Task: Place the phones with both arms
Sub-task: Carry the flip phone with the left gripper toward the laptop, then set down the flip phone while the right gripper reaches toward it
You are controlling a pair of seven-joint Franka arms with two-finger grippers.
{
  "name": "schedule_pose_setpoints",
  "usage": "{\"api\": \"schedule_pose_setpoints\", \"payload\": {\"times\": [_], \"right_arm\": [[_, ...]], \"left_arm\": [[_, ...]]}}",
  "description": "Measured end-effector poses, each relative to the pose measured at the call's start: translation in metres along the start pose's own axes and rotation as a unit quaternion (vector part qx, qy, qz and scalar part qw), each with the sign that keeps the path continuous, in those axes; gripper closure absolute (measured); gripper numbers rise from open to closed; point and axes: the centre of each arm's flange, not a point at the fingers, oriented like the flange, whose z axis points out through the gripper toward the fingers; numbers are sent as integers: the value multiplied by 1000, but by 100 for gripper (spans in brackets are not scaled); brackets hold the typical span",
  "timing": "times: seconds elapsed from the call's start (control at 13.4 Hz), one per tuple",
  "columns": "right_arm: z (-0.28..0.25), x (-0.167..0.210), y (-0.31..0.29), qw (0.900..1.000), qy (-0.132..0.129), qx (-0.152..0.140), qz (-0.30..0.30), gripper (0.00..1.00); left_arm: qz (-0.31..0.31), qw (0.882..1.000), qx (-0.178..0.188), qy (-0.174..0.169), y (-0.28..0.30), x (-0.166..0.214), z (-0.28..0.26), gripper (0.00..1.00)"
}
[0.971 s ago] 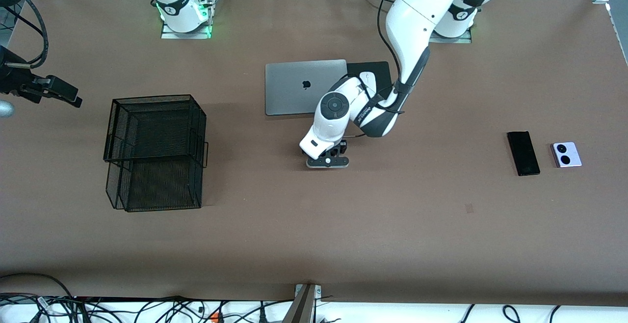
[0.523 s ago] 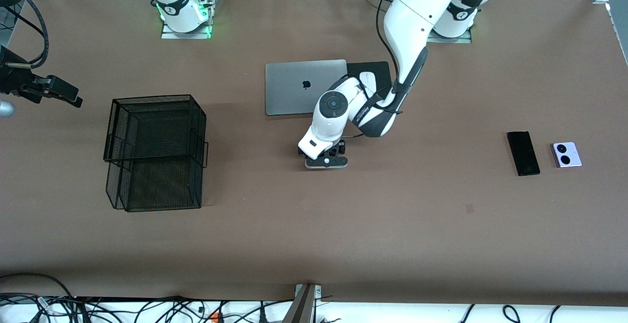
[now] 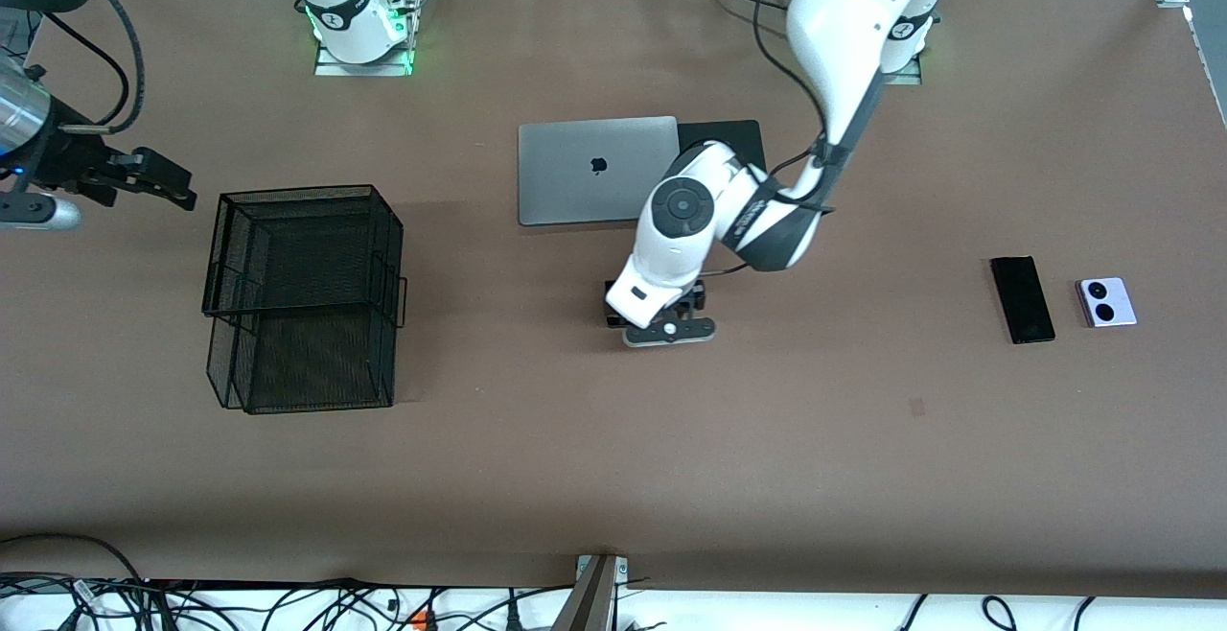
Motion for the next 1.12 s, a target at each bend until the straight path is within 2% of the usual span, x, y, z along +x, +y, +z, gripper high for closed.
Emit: {"api": "schedule_pose_setpoints", "payload": {"times": [0.22,0.37,0.52,0.82,1.12], "right_arm": [[11,3,-40,1000,-2,0,-1,0],[20,4,-82,1000,4,1,2,0],[29,1,-130,1000,12,4,7,0],[54,-19,-241,999,33,15,10,0],[78,-36,-334,998,41,25,46,0]], "left_arm": [[15,999,39,-32,-47,23,-41,0],[44,995,80,-47,-92,44,-60,0],[56,991,102,-62,-138,65,-76,0],[59,986,117,-105,-226,96,-92,0],[52,984,104,-132,-341,127,-89,0]]}}
